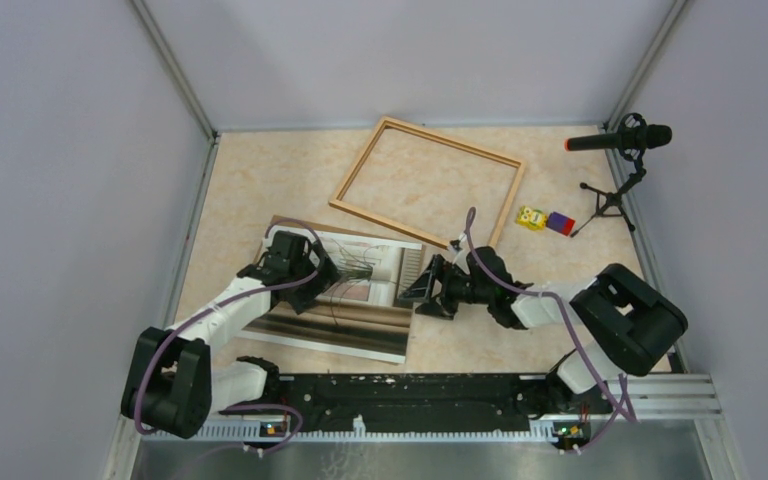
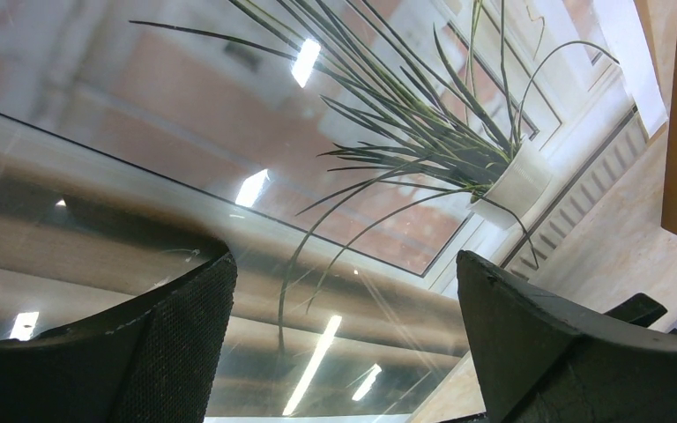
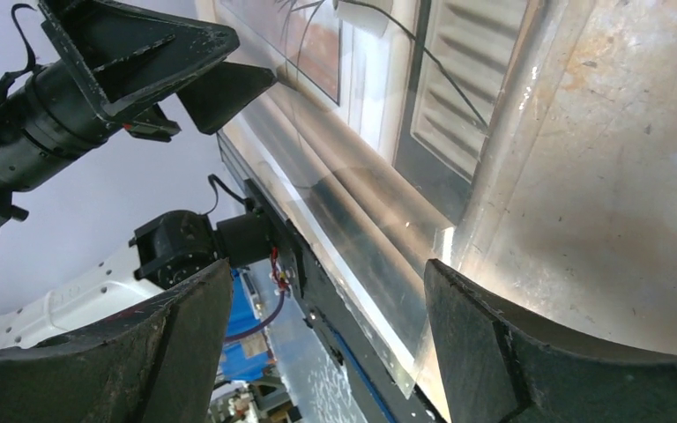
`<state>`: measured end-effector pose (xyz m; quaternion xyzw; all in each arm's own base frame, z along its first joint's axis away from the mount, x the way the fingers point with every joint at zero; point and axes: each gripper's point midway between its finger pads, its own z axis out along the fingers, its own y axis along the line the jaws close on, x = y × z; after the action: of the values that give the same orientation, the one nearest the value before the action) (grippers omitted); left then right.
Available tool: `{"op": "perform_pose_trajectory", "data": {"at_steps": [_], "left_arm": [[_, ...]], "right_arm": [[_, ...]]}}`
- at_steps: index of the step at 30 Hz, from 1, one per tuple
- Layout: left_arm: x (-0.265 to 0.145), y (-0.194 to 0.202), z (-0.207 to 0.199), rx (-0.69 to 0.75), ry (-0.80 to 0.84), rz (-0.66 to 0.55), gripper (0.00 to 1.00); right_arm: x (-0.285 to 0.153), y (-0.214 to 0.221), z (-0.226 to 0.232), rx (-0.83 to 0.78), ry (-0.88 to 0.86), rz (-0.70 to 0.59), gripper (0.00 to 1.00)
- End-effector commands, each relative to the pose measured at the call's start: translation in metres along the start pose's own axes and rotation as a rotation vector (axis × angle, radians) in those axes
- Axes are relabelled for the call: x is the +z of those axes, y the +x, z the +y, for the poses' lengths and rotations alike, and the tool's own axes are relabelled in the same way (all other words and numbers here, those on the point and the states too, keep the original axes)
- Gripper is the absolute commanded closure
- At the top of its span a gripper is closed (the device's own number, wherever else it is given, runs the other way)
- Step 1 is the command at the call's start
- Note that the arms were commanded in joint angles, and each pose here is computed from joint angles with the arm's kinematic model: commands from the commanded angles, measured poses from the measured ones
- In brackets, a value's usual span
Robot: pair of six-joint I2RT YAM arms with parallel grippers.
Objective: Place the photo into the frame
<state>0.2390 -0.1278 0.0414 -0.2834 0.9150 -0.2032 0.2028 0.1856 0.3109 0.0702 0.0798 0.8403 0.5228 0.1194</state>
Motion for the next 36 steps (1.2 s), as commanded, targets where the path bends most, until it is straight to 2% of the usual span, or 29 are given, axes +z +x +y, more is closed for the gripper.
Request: {"op": "perform_pose_trajectory", "data": {"at_steps": [1, 4, 6, 12, 19, 36], "left_arm": [[0.007, 0.012, 0.027, 0.02, -0.091, 0.028, 0.01], [0.006, 0.011, 0.027, 0.022, -0.089, 0.022, 0.01], [0.006, 0.012, 0.027, 0.018, -0.088, 0.025, 0.01], [0.007, 0.013, 0.026, 0.022, -0.087, 0.03, 0.01], [0.007, 0.013, 0.026, 0.019, -0.086, 0.034, 0.01], [0.008, 0.015, 0.024, 0.025, -0.081, 0.043, 0.01]], "right_arm": [[0.0, -0.008, 0.007, -0.048, 0.021, -0.038, 0.22], [-0.005, -0.008, -0.02, -0.048, 0.148, -0.056, 0.21], [-0.005, -0.005, -0.027, -0.048, 0.162, -0.052, 0.21], [0.01, 0.0, -0.021, -0.039, 0.096, 0.017, 0.22], [0.017, -0.001, -0.008, -0.043, 0.03, 0.04, 0.23], [0.004, -0.005, 0.036, -0.09, -0.123, 0.012, 0.25]]}}
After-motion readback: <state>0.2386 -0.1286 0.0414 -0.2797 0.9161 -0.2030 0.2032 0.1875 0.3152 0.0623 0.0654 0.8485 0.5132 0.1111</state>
